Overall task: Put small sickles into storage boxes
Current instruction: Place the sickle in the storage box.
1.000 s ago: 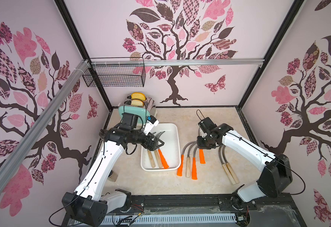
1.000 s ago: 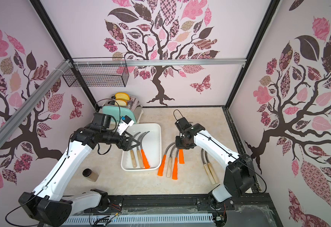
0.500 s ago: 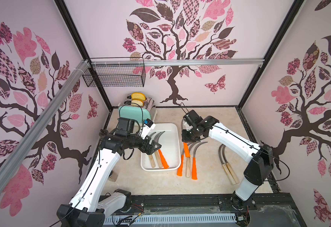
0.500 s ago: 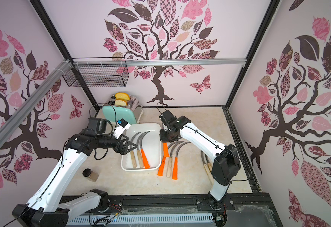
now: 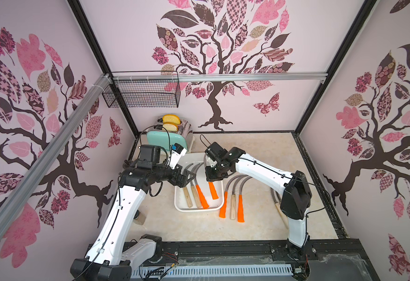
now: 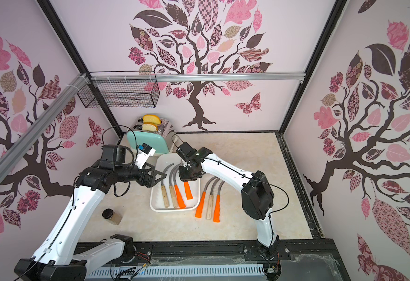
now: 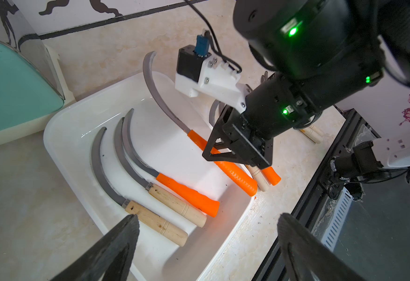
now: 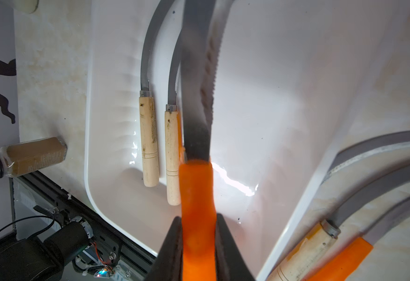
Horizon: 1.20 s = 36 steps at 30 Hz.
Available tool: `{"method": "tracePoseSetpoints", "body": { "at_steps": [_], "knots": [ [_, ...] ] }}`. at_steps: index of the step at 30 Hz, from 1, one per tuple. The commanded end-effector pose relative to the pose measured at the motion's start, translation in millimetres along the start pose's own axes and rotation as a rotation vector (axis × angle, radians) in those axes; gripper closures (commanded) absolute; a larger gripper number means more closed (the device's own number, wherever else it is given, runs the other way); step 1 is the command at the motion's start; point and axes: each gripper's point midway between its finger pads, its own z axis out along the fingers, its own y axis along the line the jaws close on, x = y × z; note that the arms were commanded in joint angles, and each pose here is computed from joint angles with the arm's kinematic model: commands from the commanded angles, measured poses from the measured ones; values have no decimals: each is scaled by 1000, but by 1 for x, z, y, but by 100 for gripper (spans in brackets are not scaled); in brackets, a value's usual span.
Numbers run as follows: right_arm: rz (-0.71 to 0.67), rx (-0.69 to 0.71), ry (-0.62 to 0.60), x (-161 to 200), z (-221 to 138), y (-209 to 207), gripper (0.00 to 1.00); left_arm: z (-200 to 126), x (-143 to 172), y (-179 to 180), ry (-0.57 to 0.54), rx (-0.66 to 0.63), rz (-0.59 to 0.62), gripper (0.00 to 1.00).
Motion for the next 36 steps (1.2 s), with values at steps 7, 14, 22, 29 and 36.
{"method": "tracePoseSetpoints", "body": {
  "at_steps": [7, 14, 22, 29, 36],
  "knots": [
    [-9, -26, 13, -11, 26, 12, 100, -5, -13, -3, -42, 7, 16, 7],
    [-2, 6, 58, -8, 57, 3, 100, -5, -14, -3, -37, 7, 24, 7],
    [-9, 55, 90, -6, 79, -7, 100, 0, -14, -8, -23, 19, 43, 7],
    [-6, 60, 119, 1, 91, -12, 100, -2, -18, -5, -32, -3, 37, 7],
    [-9, 43, 141, 10, 93, -10, 100, -6, -28, -3, -61, -25, 33, 7]
  ]
}}
